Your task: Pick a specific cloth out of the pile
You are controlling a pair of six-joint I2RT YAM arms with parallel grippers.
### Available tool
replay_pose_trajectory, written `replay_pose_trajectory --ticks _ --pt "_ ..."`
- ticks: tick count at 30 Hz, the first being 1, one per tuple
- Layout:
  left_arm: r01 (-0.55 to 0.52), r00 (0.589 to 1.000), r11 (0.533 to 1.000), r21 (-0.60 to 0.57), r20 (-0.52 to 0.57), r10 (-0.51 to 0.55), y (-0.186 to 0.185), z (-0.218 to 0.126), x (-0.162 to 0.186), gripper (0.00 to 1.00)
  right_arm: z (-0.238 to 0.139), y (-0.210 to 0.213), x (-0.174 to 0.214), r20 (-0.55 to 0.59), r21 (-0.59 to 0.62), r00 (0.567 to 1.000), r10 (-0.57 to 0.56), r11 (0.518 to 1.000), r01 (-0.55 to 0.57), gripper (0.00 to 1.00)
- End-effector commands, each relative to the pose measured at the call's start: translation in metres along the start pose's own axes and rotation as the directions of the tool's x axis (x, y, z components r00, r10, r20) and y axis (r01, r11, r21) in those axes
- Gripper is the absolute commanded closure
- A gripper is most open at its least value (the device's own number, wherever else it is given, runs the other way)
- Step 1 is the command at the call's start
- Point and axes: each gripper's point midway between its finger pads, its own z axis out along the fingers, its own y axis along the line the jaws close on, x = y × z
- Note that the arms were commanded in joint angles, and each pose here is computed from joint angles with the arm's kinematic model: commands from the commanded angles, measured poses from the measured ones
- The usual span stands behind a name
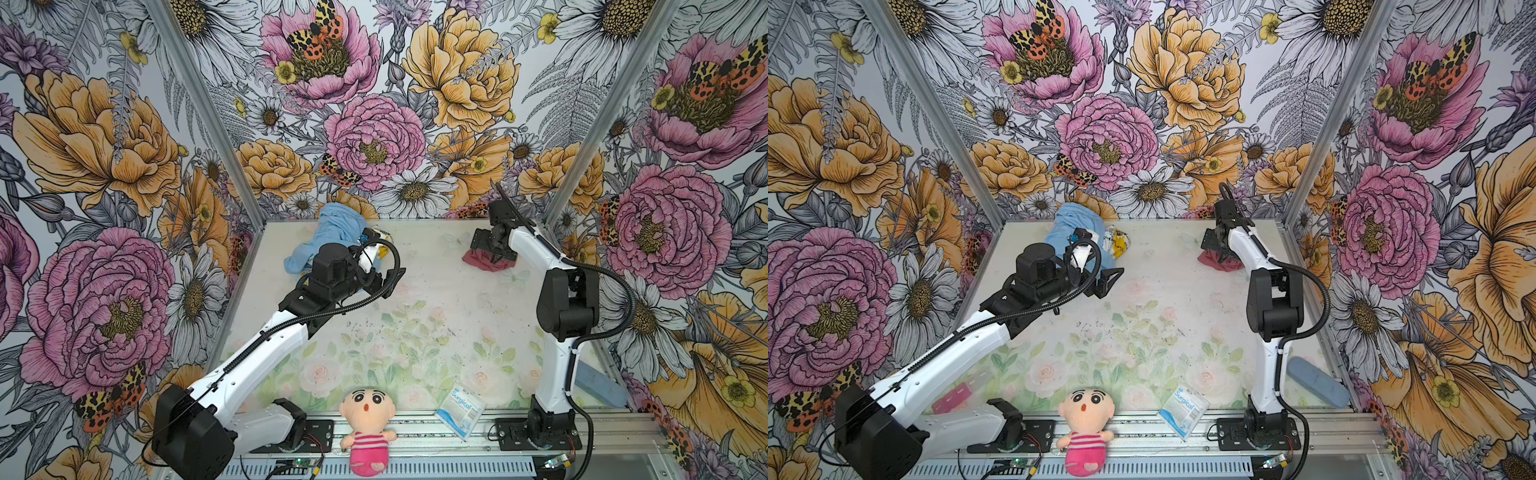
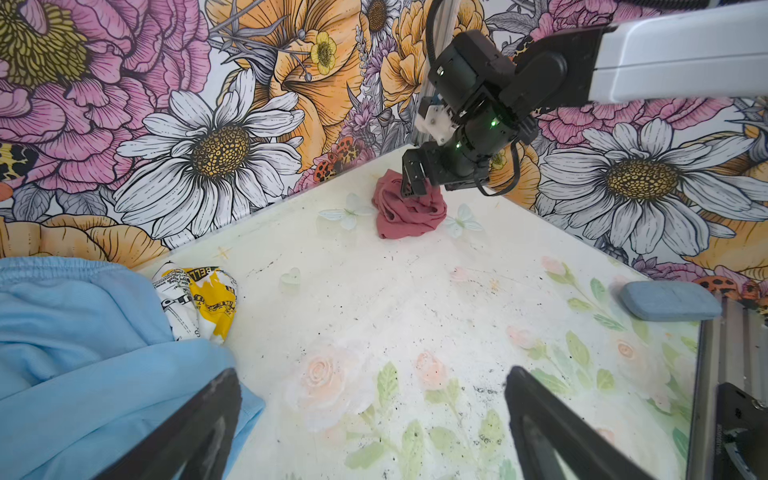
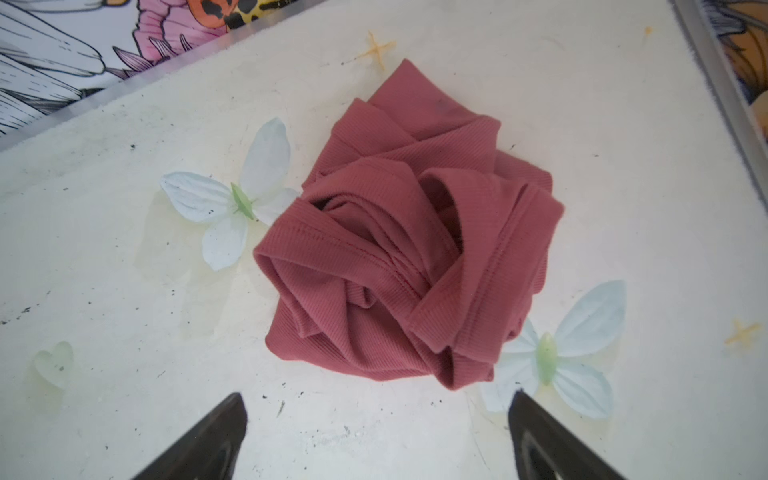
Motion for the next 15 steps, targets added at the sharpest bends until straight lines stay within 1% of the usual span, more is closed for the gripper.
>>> replay_pose_trajectory --ticks 1,2,3,5,7,8,10,11,12,13,14,15 --pt "0.059 0.997 0.99 -0.124 0.05 -0.053 0.032 -0.012 -0.002 0.01 -0.048 -0.009 -0.017 0.125 0.02 0.991 -0.049 0.999 0.047 0.01" --pt "0.081 0.996 0.979 -0.187 0.057 -0.072 0.047 -0.017 0.002 0.01 -0.053 -0.014 -0.017 0.165 0.029 0.984 -0.064 0.998 0.06 0.01" --pt "0.106 0.994 0.95 -0.294 0.068 -0.09 0.07 -0.026 0.008 0.01 -0.059 -0.022 -0.015 0.213 0.035 0.974 -0.076 0.997 0.07 0.01" --pt "0.142 0.989 0.846 -0.514 0.11 -0.1 0.114 -0.054 0.023 0.01 -0.067 -0.039 -0.004 0.29 0.033 0.954 -0.077 0.997 0.07 0.01" --pt "0.172 0.984 0.672 -0.72 0.162 -0.079 0.157 -0.093 0.046 0.01 -0.075 -0.056 0.012 0.373 -0.004 0.926 -0.051 0.998 0.057 0.0" --pt "0.187 0.981 0.598 -0.779 0.179 -0.073 0.171 -0.108 0.06 0.01 -0.075 -0.062 0.022 0.402 -0.027 0.914 -0.048 0.998 0.064 0.01" --pt "0.225 0.974 0.425 -0.877 0.219 -0.062 0.197 -0.142 0.088 0.01 -0.08 -0.073 0.041 0.48 -0.065 0.876 -0.051 0.993 0.094 0.0" --pt "0.239 0.971 0.365 -0.9 0.233 -0.062 0.205 -0.153 0.1 0.01 -0.084 -0.076 0.046 0.526 -0.07 0.849 -0.057 0.991 0.111 0.0" --pt "0.243 0.97 0.326 -0.914 0.236 -0.063 0.211 -0.158 0.115 0.01 -0.087 -0.084 0.055 0.56 -0.062 0.827 -0.056 0.992 0.109 0.0" --pt "0.232 0.973 0.308 -0.923 0.226 -0.054 0.217 -0.16 0.126 0.01 -0.09 -0.091 0.06 0.597 -0.055 0.801 -0.046 0.994 0.097 0.0" --pt "0.222 0.974 0.301 -0.928 0.223 -0.029 0.22 -0.161 0.132 0.01 -0.09 -0.098 0.066 0.618 -0.047 0.785 -0.042 0.995 0.09 0.0" --pt "0.217 0.975 0.288 -0.933 0.224 -0.011 0.225 -0.16 0.139 0.01 -0.093 -0.103 0.071 0.66 -0.039 0.75 -0.046 0.995 0.095 0.01"
